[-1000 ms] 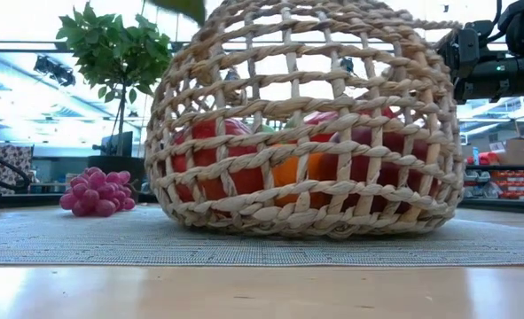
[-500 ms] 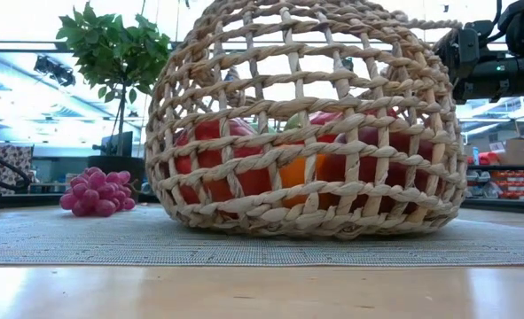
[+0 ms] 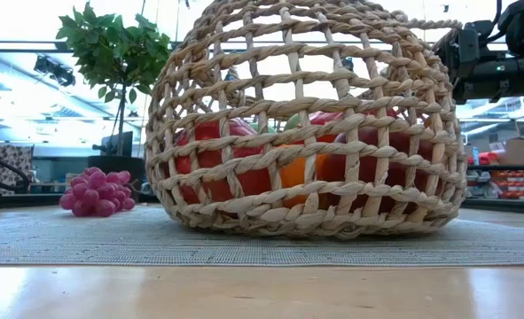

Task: Build produce basket
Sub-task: Put the green cucumber into the brown basket

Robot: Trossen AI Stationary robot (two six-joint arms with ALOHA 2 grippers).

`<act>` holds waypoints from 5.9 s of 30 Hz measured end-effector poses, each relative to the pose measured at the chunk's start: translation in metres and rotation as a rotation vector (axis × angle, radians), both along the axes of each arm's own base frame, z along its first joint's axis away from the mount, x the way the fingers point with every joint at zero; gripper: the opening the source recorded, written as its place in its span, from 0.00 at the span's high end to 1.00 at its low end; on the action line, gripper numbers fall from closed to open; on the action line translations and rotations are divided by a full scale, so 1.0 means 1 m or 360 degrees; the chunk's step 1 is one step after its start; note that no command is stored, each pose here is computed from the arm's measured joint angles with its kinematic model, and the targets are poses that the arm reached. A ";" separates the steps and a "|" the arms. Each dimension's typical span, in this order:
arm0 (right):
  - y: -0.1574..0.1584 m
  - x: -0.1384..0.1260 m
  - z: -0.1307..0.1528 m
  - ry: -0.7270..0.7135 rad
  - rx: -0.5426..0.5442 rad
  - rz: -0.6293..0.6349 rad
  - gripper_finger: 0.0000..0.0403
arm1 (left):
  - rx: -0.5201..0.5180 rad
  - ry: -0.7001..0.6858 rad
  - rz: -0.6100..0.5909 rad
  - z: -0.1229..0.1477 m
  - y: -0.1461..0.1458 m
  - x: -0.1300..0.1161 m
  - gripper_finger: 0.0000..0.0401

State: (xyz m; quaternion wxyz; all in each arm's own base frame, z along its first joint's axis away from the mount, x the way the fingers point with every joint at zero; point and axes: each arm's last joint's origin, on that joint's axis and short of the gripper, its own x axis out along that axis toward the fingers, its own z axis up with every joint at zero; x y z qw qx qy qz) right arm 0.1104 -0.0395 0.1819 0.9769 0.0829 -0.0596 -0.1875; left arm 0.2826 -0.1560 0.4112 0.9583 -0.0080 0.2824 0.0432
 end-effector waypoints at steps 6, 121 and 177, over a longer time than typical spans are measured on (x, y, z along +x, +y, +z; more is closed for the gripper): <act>0.000 0.000 0.000 0.0000 0.0000 0.0000 0.02 | 0.0750 0.0083 -0.0217 -0.002 0.017 0.011 0.61; 0.000 0.000 0.000 0.0000 0.0000 0.0000 0.02 | 0.0196 -0.0228 -0.0344 -0.032 0.151 0.041 0.61; 0.000 0.000 0.000 0.0000 0.0000 0.0000 0.02 | 0.1167 0.0133 -0.0532 -0.034 0.131 0.041 0.61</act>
